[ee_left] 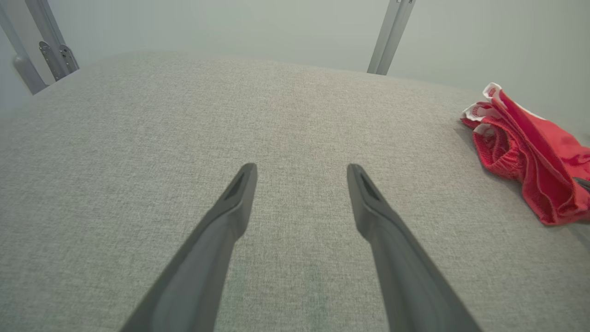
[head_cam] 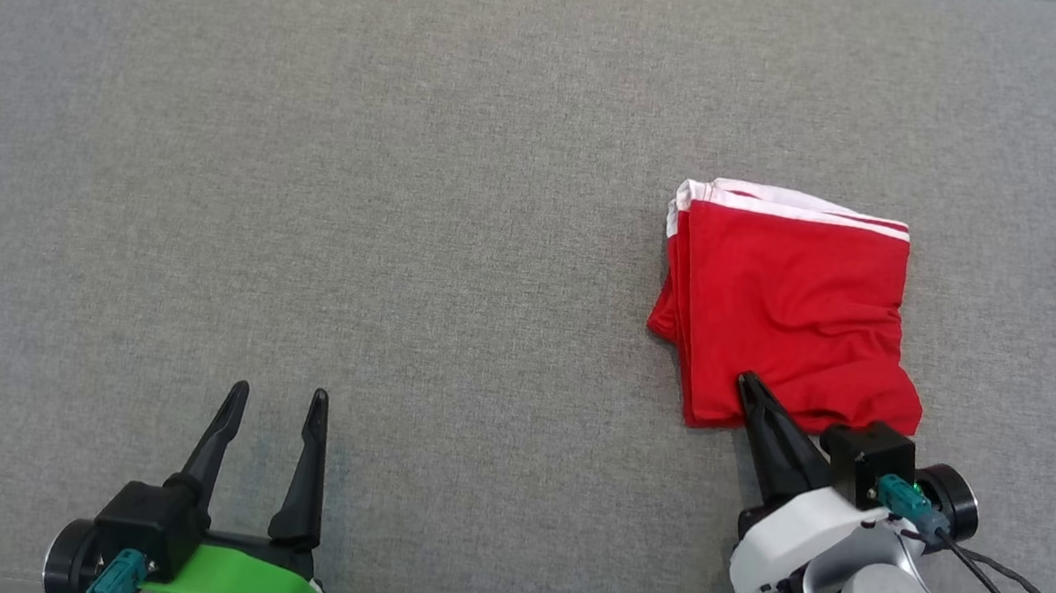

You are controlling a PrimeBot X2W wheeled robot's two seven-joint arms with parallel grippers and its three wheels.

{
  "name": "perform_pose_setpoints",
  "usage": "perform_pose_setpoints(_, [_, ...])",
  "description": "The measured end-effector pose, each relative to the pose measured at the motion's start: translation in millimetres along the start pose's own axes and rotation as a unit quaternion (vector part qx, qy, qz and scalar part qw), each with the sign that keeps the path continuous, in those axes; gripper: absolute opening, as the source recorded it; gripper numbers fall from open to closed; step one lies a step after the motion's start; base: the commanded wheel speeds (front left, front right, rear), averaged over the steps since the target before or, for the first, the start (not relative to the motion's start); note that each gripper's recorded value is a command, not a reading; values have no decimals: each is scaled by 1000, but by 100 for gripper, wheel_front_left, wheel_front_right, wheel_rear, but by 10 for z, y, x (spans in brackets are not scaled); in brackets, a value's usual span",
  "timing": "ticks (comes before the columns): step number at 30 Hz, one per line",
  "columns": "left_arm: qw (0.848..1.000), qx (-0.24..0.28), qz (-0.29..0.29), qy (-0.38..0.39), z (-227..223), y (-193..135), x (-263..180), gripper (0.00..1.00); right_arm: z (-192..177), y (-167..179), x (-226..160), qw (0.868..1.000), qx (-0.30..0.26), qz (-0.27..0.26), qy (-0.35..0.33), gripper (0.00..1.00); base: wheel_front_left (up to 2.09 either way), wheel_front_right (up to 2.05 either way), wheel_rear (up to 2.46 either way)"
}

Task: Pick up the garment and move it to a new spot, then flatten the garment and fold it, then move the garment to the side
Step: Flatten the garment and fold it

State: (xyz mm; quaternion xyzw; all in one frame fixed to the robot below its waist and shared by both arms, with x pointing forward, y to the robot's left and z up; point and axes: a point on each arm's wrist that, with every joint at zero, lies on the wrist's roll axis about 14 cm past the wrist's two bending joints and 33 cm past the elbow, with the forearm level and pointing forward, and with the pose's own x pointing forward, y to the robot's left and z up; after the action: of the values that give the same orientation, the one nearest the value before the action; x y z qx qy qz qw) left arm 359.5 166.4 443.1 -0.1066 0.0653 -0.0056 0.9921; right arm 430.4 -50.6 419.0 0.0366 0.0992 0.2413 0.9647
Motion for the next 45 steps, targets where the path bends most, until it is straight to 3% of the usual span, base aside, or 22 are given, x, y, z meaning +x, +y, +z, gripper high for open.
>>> perform_pose_setpoints(13, [1000, -18, 1, -23, 105, -66, -353, 100, 148, 193, -396, 1000, -7, 0, -16, 0, 0, 0, 0])
perform_pose_setpoints(14, [999, -19, 0, -26, 121, -70, -375, 100, 189, 171, -432, 1000, -9, -6, -22, 11, 0, 0, 0])
perform_pose_setpoints(17, [999, -17, -2, -35, 167, -70, -415, 100, 338, 69, -548, 998, -24, -26, -46, 100, 0, 0, 0])
perform_pose_setpoints(34, [999, 18, -14, -38, 184, 18, -456, 100, 686, -663, -1297, 977, -47, -173, -115, 100, 0, 0, 0])
perform_pose_setpoints(45, [998, 31, -16, -43, 198, 60, -544, 100, 724, -805, -1487, 968, -48, -210, -126, 100, 0, 0, 0])
